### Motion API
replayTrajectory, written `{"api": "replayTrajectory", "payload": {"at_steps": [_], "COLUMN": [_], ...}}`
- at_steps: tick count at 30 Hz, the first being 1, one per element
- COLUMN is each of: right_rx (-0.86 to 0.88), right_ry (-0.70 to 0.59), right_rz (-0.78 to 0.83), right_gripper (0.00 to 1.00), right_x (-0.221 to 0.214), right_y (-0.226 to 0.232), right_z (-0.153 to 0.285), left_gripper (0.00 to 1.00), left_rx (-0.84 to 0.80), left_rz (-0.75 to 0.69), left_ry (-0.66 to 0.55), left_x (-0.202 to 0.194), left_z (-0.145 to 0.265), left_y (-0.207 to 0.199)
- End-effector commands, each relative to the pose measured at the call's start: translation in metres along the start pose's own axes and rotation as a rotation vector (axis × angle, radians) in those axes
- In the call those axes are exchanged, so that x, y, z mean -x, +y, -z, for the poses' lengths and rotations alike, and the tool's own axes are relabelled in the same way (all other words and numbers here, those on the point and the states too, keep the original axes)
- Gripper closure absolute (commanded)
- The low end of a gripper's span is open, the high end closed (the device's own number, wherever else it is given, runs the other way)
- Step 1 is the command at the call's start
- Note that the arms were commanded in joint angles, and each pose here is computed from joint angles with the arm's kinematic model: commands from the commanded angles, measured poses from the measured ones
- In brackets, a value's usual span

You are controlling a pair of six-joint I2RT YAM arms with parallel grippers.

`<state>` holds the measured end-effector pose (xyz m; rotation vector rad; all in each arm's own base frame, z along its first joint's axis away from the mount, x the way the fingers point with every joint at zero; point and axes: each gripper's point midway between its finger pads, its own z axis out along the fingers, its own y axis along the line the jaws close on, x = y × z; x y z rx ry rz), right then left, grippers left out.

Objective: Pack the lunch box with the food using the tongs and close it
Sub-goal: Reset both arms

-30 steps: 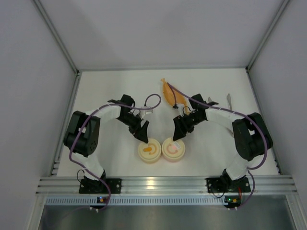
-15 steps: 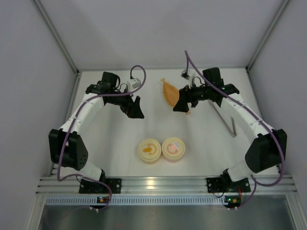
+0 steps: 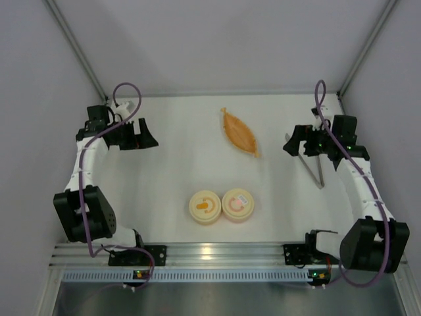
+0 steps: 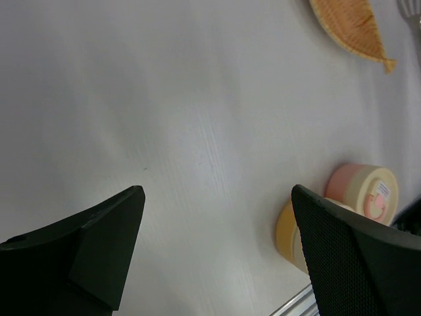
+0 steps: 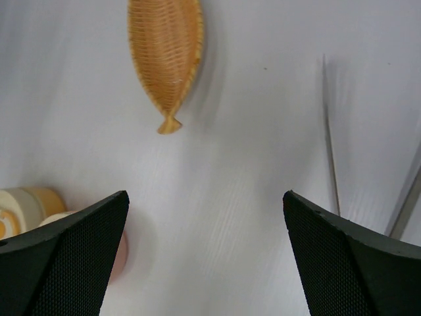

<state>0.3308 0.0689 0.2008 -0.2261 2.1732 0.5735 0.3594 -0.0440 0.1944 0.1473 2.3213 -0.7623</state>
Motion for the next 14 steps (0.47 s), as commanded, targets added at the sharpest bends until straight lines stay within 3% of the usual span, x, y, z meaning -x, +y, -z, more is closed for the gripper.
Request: {"api": "replayTrajectory", "payload": {"at_steps": [1,5,14], "right_rx": [-0.123,-0.158,-0.151], "right_ry": [-0.003,0.088,0.081], "right_rz": [0.039,0.029,0.026], "right_gripper": [0.01,0.01,0.00], "right_x": [-0.007,-0.035,-0.038], "right_y": [-0.034,-0.048,-0.047], "right_z": [0.006,0.001,0.000], "left_gripper": [0.02,0.02,0.02], "left_rx": [0.207,0.293,0.318], "left_rz": [-0.047,-0.075,-0.097], "left_ry": [-0.034,-0.003,-0.019], "left_x": [0.000,-0.021,-0.039], "left_z": [0.013,0.015,0.014], "left_y": [0.028,0.045,0.051]}}
